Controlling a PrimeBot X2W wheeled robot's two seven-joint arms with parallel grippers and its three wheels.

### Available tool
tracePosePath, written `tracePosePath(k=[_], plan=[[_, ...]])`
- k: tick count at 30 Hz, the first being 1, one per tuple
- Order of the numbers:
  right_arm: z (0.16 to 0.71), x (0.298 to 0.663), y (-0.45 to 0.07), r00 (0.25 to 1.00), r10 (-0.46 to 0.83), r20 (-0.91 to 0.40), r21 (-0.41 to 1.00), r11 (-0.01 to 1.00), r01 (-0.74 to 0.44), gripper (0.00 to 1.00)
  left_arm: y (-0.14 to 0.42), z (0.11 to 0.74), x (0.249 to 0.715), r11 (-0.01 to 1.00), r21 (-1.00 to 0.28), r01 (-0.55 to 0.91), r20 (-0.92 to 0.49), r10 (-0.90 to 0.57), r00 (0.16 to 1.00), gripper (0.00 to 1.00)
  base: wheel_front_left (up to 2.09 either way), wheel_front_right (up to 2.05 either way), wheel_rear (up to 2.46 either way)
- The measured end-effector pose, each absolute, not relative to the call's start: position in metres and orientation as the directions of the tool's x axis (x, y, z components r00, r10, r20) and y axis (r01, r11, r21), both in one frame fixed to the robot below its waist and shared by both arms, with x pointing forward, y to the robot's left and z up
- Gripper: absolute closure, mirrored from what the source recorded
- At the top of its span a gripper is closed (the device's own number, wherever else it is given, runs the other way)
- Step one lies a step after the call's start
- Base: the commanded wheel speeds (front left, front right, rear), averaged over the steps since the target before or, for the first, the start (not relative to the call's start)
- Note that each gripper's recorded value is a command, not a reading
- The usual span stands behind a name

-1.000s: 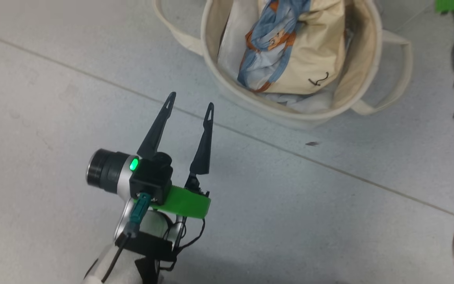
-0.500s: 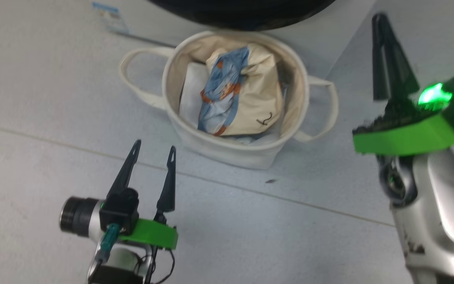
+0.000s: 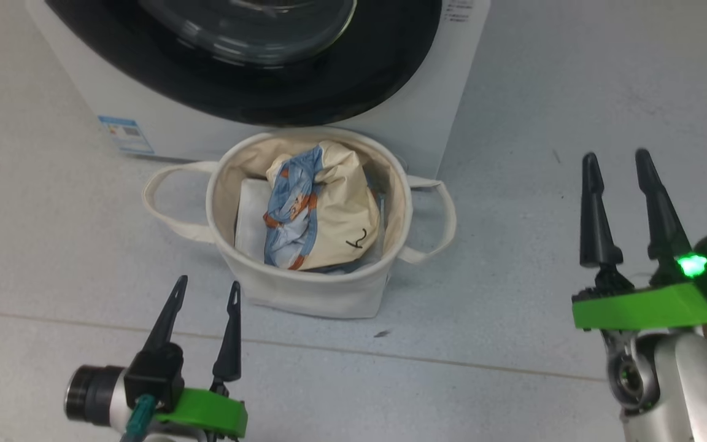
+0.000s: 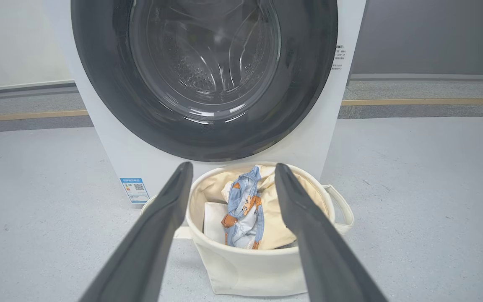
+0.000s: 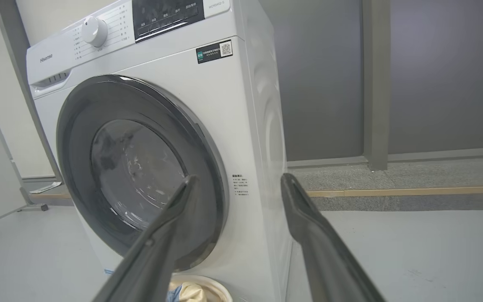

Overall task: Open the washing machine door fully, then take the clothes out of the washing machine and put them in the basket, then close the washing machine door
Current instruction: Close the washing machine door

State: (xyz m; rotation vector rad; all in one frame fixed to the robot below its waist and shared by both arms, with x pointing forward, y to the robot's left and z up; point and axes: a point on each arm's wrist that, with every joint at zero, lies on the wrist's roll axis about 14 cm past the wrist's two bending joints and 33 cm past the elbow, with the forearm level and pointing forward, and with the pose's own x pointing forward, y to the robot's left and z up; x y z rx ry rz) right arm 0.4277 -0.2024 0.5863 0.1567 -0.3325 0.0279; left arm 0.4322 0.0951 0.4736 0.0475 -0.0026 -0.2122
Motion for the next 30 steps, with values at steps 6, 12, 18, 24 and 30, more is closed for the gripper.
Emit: tracePosePath(k=[6,12,18,24,30], plan=[[0.568,0.404,-0.221,0.961,-0.061,0.271,0.167,0.986,0.015,0.0,0.094,0.488,0.422,0.975,0.04,0.217,0.032,-0.219,0.975,0.0,0.0,0.0,0.0],[0.532,0.393,-0.221,0.984,-0.072,0.162,0.189,0.981,0.04,0.0,0.098,0.494,0.413,0.976,0.05,0.211,0.048,-0.214,0.976,0.0,0.0,0.0,0.0],[0.518,0.39,-0.219,0.991,-0.069,0.116,0.195,0.98,0.046,0.0,0.106,0.501,0.408,0.981,0.063,0.186,0.07,-0.19,0.979,0.0,0.0,0.0,0.0],[0.506,0.388,-0.214,0.995,-0.055,0.079,0.199,0.979,0.039,0.0,0.11,0.509,0.407,0.983,0.07,0.169,0.093,-0.175,0.98,0.0,0.0,0.0,0.0],[0.511,0.385,-0.209,0.995,-0.039,0.092,0.192,0.981,0.021,0.0,0.115,0.512,0.399,0.987,0.056,0.149,0.1,-0.154,0.983,0.0,0.0,0.0,0.0]])
